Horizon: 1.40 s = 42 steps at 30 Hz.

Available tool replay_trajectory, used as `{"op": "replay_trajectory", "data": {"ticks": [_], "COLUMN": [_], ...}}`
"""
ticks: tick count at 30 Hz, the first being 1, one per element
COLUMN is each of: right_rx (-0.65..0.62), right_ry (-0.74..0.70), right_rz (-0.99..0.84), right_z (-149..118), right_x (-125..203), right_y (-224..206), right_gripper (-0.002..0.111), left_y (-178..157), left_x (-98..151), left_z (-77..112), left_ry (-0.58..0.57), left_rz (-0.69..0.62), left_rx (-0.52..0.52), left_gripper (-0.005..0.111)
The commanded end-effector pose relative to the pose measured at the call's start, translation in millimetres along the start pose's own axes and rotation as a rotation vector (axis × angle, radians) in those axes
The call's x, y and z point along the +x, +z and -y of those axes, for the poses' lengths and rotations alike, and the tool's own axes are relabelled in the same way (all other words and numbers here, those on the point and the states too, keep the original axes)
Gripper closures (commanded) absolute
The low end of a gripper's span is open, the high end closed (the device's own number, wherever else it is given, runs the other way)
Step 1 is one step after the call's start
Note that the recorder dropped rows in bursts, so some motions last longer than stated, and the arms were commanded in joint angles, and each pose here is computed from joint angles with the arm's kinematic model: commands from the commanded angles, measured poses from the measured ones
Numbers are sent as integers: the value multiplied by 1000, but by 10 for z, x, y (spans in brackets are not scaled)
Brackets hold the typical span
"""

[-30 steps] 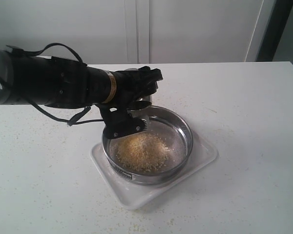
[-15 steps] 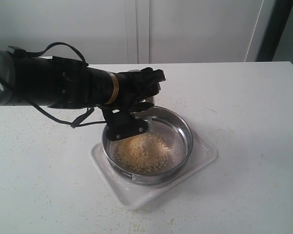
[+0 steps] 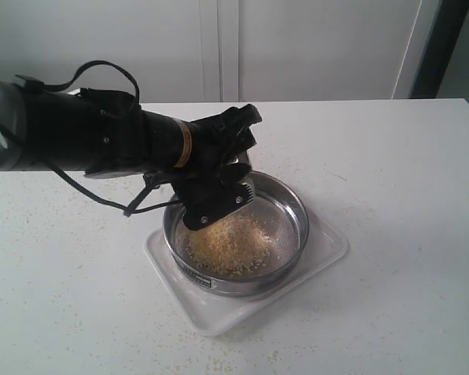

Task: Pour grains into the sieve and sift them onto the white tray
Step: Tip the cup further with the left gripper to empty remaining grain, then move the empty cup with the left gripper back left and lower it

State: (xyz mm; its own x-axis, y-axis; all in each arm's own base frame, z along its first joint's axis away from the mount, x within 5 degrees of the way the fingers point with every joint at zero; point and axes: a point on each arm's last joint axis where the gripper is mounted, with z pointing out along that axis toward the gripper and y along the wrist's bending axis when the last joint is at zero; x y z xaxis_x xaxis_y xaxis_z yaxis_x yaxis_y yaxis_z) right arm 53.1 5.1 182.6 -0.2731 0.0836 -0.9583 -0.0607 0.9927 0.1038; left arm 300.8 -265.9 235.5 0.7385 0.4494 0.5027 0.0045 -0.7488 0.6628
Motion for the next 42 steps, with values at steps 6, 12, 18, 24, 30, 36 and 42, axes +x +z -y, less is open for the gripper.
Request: {"op": "replay_trajectory", "data": {"ticks": [6,12,18,24,30,36,42], "right_rx": [2,2,2,2,2,2,2], "right_ry": [1,1,1,1,1,1,1], "right_rz": [14,14,14,14,14,14,14], "right_z": [2,2,2,2,2,2,2], "right_x": [2,2,2,2,2,2,2], "right_y": [2,2,2,2,2,2,2], "right_gripper": [108,108,108,108,108,108,108], "left_y": [-88,-236,-387,-503,-699,-953,-1112], "left_x": [-34,38,192,425,582,541,193], "left_z": [-63,-146,-166,-19,229,720,1183], "left_ry": [-596,-952,-1312,-1612,-1800,-1966,-2088], "left_rz": [62,82,72,5,-53,-104,-94], "left_rx": [6,-24,-46,-17,-65,-189,-253], "left_gripper": [107,107,107,107,107,107,107]}}
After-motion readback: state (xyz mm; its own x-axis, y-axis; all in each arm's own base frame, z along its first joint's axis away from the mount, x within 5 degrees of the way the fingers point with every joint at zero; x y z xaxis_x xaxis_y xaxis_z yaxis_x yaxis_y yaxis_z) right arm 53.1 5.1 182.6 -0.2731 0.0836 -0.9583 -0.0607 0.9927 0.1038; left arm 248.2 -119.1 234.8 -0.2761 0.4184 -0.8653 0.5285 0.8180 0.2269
